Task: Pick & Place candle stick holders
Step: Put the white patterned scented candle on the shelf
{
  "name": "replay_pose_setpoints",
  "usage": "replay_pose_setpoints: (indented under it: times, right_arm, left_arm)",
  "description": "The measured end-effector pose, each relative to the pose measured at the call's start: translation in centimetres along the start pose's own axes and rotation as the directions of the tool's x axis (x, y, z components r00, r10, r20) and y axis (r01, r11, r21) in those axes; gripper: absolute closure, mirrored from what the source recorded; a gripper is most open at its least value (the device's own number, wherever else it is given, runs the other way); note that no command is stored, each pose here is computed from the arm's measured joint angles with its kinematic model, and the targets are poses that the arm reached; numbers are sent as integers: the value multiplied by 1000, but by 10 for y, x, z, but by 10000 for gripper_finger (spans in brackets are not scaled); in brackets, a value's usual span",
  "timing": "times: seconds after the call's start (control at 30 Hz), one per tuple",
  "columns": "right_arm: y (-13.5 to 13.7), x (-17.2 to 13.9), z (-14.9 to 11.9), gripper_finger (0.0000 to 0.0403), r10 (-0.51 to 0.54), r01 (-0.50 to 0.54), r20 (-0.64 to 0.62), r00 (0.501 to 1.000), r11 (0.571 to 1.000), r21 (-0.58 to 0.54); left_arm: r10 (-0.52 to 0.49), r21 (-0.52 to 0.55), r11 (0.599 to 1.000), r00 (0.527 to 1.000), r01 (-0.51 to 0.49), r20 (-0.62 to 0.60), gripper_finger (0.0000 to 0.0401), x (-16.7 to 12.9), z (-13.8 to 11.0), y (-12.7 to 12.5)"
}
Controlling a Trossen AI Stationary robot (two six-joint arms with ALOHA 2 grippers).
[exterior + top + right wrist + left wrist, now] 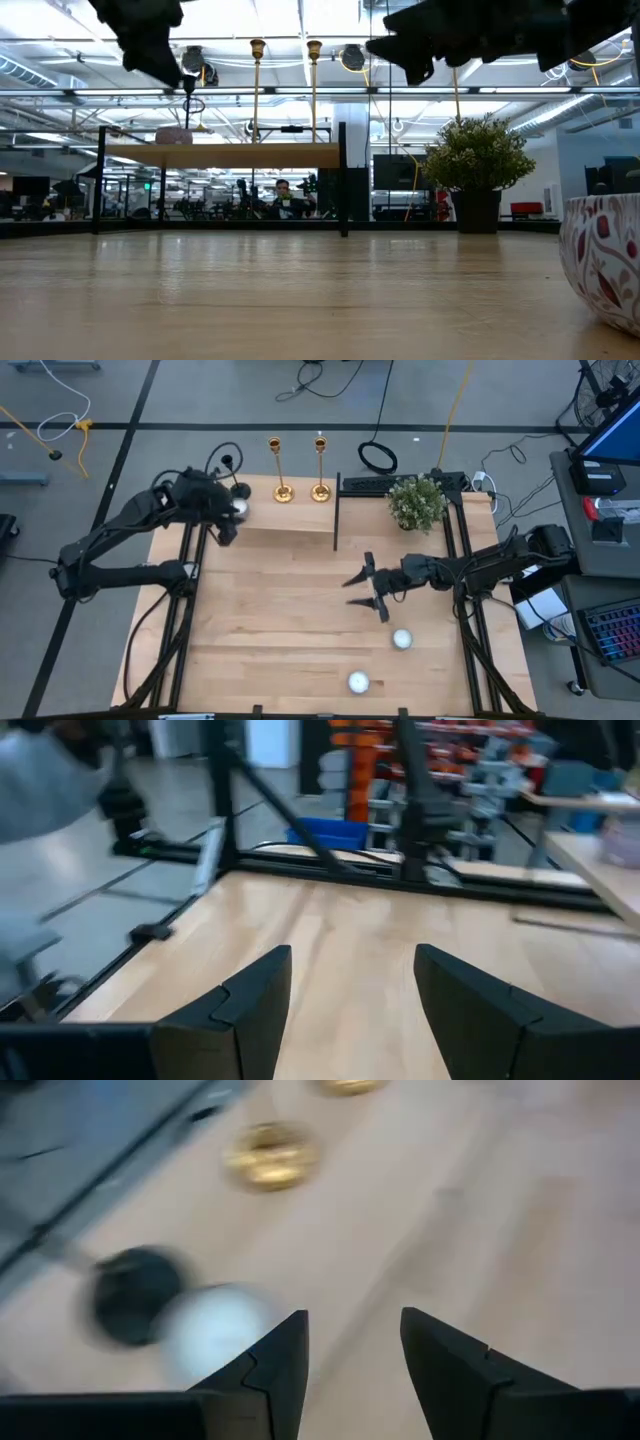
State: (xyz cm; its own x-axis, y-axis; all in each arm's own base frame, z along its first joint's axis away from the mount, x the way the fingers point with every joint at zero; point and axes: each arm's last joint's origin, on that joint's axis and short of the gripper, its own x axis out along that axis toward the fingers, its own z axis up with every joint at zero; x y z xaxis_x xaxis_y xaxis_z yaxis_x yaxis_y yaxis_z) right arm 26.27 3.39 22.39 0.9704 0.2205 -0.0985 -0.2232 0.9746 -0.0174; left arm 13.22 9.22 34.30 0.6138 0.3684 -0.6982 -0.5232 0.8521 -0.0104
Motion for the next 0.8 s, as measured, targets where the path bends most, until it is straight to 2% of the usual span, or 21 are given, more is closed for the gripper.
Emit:
replay_pose_setpoints:
  times: [0.17, 0.33, 0.43, 0.6, 0.73, 0.8]
  right_arm:
    - [26, 4, 10, 193, 95, -93, 27, 995, 994, -58]
    - [49, 9, 14, 193, 87, -91, -46, 995, 993, -78]
    - [57, 10, 13, 193, 70, -75, -129, 989, 997, -34]
    - [69, 10, 2, 193, 107, -83, -228, 968, 990, 110]
    - [83, 19, -17, 193, 154, -102, -294, 943, 978, 184]
    - [92, 26, -31, 193, 209, -136, -321, 924, 962, 236]
  left_arm:
    - [-250, 59, 967, 968, 249, 7, 238, -7, -2, -26]
    - [-375, 158, 912, 926, 378, -44, 238, -8, -6, -57]
    - [-418, 213, 881, 906, 422, -67, 238, -9, -8, -77]
    - [-454, 328, 838, 891, 437, -27, 238, -7, -7, -117]
    - [-466, 414, 803, 885, 429, -13, 238, 1, -10, -153]
    - [-447, 450, 796, 894, 406, -16, 238, 6, -14, -169]
